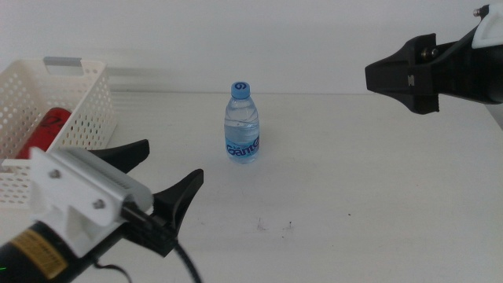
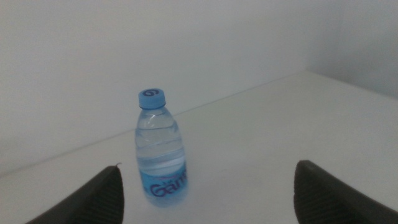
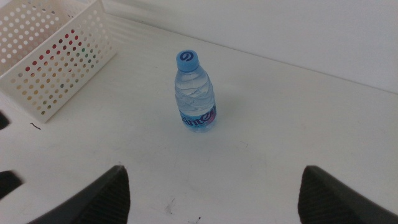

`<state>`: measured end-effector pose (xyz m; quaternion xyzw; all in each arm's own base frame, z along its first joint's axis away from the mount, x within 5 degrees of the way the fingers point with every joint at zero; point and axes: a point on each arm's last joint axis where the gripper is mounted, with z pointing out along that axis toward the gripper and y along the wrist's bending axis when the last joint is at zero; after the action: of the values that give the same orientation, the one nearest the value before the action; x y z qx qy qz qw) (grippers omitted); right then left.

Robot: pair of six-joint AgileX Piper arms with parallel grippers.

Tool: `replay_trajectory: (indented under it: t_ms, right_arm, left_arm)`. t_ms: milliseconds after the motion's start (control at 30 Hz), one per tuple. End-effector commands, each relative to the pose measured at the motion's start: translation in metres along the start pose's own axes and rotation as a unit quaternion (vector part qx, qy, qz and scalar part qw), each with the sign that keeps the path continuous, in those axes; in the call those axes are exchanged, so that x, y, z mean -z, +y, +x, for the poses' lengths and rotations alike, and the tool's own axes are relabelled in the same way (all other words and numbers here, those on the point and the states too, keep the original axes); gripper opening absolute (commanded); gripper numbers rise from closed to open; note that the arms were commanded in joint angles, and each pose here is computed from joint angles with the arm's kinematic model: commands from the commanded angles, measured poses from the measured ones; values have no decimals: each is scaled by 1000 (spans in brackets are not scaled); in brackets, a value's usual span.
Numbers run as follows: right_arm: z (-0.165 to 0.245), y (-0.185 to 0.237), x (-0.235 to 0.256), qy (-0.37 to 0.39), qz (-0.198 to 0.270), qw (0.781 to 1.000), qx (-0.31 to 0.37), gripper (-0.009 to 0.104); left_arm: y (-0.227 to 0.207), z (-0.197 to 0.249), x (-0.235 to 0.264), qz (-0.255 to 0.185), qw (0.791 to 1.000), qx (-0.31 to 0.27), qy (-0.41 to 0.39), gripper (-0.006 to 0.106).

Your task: Use arms to grab the bottles and put them into the dustbin to the left of the table.

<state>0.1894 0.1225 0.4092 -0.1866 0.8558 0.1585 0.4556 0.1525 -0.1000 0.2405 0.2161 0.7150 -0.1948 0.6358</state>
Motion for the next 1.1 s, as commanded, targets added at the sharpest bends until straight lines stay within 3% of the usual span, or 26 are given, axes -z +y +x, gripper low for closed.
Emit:
replay_trajectory:
  t_ms: [0,100,367,633,1067]
  right_arm:
    - [-3,1,3,-11,-3,1000,8,90]
    - [-3,1,3,-11,-3,1000,8,90]
    - [-3,1,3,-11,-3,1000,8,90]
    - [-3,1,3,-11,-3,1000,8,90]
    - [-3,1,3,-11,-3,1000,8,90]
  left_arm:
    - [5,13,-10,-11,1000,-4,-8,94]
    - [15,30,-25,-13,999,-4,-29,94]
    - [47,56,-85,74,997,0,-3,94]
    - [68,89,-144,74,997,35,5,94]
    - [88,111,-198,64,996,62,11,94]
